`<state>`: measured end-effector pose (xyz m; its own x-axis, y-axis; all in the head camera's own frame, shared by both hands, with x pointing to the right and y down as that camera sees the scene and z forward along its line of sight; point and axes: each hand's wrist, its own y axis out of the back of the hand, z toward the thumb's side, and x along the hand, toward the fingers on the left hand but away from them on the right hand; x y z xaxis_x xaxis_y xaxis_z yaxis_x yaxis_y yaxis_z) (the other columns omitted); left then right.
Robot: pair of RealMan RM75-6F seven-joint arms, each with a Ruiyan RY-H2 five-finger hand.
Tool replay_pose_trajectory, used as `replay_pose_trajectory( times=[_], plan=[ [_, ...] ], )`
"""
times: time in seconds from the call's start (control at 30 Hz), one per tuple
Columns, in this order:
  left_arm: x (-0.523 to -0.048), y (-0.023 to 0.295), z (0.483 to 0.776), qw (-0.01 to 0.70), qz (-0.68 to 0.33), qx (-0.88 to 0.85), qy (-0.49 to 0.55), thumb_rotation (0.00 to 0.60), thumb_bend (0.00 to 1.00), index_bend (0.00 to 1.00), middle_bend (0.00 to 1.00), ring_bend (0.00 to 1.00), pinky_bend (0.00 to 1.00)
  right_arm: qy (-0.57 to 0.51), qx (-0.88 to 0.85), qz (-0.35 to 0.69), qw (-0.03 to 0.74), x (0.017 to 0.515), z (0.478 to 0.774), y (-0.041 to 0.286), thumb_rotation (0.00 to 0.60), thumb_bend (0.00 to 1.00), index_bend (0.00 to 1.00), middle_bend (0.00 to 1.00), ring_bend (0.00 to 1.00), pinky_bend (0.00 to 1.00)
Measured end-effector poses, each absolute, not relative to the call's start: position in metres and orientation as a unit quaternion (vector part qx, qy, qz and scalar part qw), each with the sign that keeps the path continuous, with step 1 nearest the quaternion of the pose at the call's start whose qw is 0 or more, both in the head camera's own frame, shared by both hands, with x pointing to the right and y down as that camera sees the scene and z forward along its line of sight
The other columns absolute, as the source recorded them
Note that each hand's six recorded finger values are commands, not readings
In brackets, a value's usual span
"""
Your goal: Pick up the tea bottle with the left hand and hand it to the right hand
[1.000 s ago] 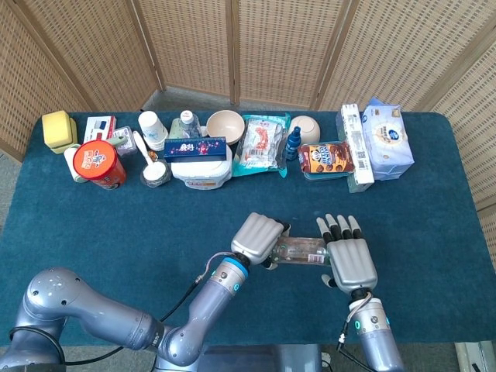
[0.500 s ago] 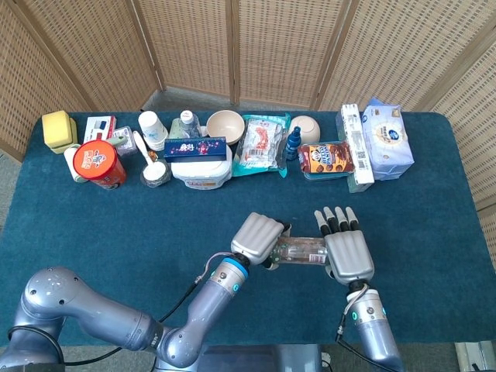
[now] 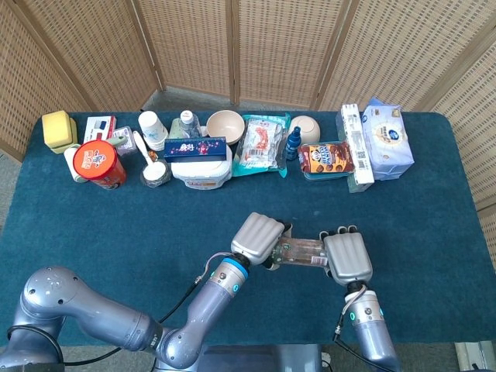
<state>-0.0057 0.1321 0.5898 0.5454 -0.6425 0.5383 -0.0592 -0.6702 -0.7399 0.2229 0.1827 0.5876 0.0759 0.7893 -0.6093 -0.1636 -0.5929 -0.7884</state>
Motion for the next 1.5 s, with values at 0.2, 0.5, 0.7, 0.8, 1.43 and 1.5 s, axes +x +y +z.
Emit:
replay_pose_trajectory(
  times=[0.2,0.5,0.7,0.8,1.43,1.5],
  plan=[
    [-0.006,0.133,0.591,0.344,-0.426,-0.809,0.214,0.600,0.01,0.52,0.56,0.55,0.58,-0.254,-0.628,0.635,0.372,0.225,0.588,0.182,0.600,0.72,0.71,0.62,0.44,0.42],
    [-0.009,0.137,0.591,0.331,-0.423,-0.818,0.206,0.600,0.01,0.28,0.26,0.28,0.58,-0.268,-0.633,0.629,0.363,0.230,0.588,0.182,0.600,0.73,0.71,0.62,0.44,0.42],
    [-0.012,0.136,0.590,0.329,-0.423,-0.819,0.207,0.600,0.01,0.18,0.13,0.20,0.51,-0.275,-0.641,0.626,0.350,0.233,0.589,0.179,0.600,0.74,0.71,0.62,0.43,0.42],
    [-0.014,0.135,0.589,0.327,-0.422,-0.819,0.209,0.600,0.01,0.14,0.08,0.16,0.46,-0.279,-0.645,0.623,0.343,0.234,0.590,0.179,0.600,0.74,0.71,0.62,0.43,0.42],
    [-0.057,0.114,0.546,0.334,-0.387,-0.822,0.251,0.600,0.00,0.10,0.00,0.09,0.34,-0.338,-0.685,0.576,0.292,0.242,0.595,0.175,0.600,0.74,0.71,0.62,0.42,0.42],
    [-0.072,0.109,0.538,0.338,-0.381,-0.819,0.265,0.600,0.00,0.10,0.00,0.09,0.33,-0.347,-0.691,0.568,0.281,0.245,0.596,0.175,0.600,0.74,0.71,0.62,0.42,0.42]
  ],
)
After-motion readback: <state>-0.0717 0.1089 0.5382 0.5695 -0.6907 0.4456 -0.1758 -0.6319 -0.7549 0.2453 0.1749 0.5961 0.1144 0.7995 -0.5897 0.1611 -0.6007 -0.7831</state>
